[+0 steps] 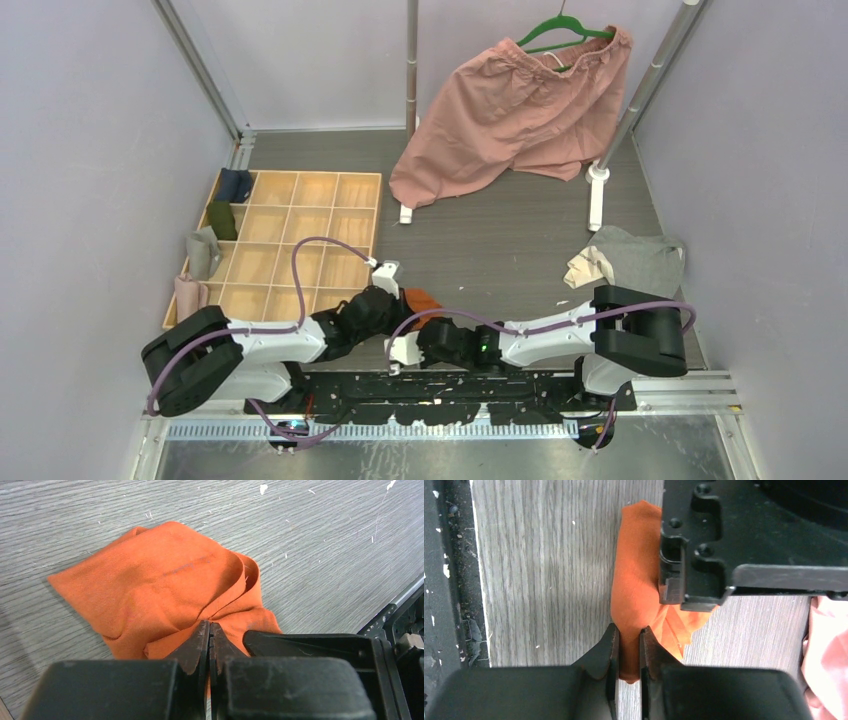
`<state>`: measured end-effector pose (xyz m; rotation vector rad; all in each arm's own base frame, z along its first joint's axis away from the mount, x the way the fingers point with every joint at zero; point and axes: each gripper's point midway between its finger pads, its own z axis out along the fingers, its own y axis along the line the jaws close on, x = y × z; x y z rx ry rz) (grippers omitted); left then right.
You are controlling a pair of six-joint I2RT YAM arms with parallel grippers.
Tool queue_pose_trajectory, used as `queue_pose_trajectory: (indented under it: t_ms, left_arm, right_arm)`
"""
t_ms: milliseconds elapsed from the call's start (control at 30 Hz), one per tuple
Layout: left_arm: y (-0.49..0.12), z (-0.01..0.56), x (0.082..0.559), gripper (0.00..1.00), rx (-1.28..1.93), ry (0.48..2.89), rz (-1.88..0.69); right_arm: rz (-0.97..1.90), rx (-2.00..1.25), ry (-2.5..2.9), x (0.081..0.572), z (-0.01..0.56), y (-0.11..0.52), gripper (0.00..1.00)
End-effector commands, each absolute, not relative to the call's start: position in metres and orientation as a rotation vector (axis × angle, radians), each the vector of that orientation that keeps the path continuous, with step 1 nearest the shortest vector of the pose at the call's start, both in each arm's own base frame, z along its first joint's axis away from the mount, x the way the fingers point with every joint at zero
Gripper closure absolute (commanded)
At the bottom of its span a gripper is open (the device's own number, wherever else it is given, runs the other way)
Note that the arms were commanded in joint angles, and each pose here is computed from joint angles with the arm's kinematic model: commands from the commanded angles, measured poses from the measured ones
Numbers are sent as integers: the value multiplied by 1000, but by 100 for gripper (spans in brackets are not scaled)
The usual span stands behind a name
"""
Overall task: Roll the underwear
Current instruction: Roll the underwear to the center of the board.
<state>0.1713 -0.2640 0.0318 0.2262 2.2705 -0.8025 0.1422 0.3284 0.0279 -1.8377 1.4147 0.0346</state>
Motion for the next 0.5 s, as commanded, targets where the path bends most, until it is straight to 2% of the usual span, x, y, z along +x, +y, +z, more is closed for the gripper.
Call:
queue_pose_trajectory:
  t_ms: [0,233,467]
  left_arm:
    - [-245,13,166,99,225,2342,-691]
    - [-215,63,196,99,48,2170,-559]
    - [-186,75,191,98,-4,2124,-523]
  right_arm:
    - [71,-1801,1548,137,17,324,98]
    - [321,-1545,1789,116,14,334,99]
    - [607,-1324,1941,97,14,346,99]
